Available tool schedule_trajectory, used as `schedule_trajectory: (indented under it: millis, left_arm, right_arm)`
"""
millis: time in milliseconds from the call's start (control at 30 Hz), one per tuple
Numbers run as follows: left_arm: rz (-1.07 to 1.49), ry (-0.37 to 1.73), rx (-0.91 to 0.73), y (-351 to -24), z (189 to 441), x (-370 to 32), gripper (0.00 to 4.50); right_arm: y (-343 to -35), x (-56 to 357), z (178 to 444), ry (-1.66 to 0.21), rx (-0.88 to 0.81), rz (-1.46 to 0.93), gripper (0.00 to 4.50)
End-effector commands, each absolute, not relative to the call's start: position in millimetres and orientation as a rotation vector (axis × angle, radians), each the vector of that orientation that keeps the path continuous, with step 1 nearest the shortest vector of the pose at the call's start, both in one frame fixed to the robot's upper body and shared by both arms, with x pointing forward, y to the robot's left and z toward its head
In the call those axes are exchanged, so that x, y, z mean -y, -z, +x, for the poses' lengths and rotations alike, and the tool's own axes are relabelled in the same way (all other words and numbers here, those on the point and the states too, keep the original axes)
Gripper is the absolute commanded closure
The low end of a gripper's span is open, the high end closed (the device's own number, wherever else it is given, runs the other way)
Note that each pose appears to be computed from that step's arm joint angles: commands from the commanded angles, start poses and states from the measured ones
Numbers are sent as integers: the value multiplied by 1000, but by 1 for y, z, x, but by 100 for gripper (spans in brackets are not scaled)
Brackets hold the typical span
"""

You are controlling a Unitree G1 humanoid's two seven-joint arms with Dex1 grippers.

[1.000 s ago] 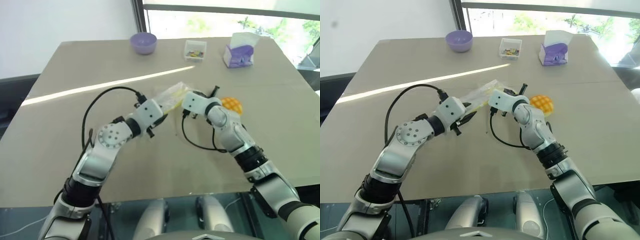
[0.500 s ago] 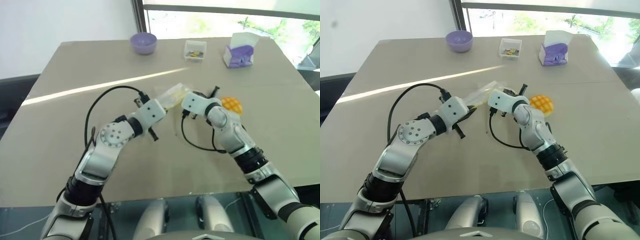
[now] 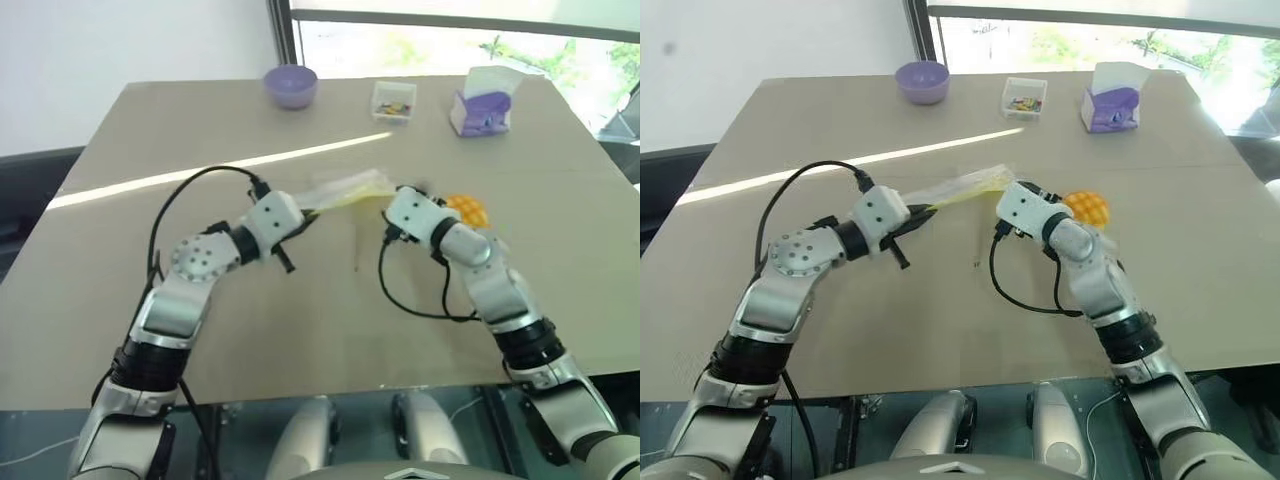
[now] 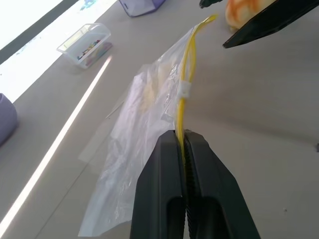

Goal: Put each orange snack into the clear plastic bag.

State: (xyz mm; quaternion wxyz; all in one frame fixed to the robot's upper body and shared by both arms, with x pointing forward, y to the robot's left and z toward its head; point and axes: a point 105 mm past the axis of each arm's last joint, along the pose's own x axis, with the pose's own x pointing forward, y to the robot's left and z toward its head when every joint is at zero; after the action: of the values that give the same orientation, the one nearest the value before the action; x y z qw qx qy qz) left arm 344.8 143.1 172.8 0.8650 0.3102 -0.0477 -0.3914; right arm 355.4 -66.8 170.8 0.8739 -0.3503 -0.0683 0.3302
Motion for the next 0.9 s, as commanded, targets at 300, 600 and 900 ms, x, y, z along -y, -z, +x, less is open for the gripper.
schedule_trajectory:
  millis: [300, 600, 900]
  left_arm:
    - [678, 917, 230, -200, 344, -141, 450]
    - [714, 941, 248, -201, 340, -136, 450]
    - [725, 944, 256, -200, 336, -133, 450]
  right_arm:
    - [-216, 36, 329, -782, 256, -433, 446]
    - [-214, 12, 325, -827, 261, -429, 446]
    - [-211, 13, 329, -826, 233, -425, 446]
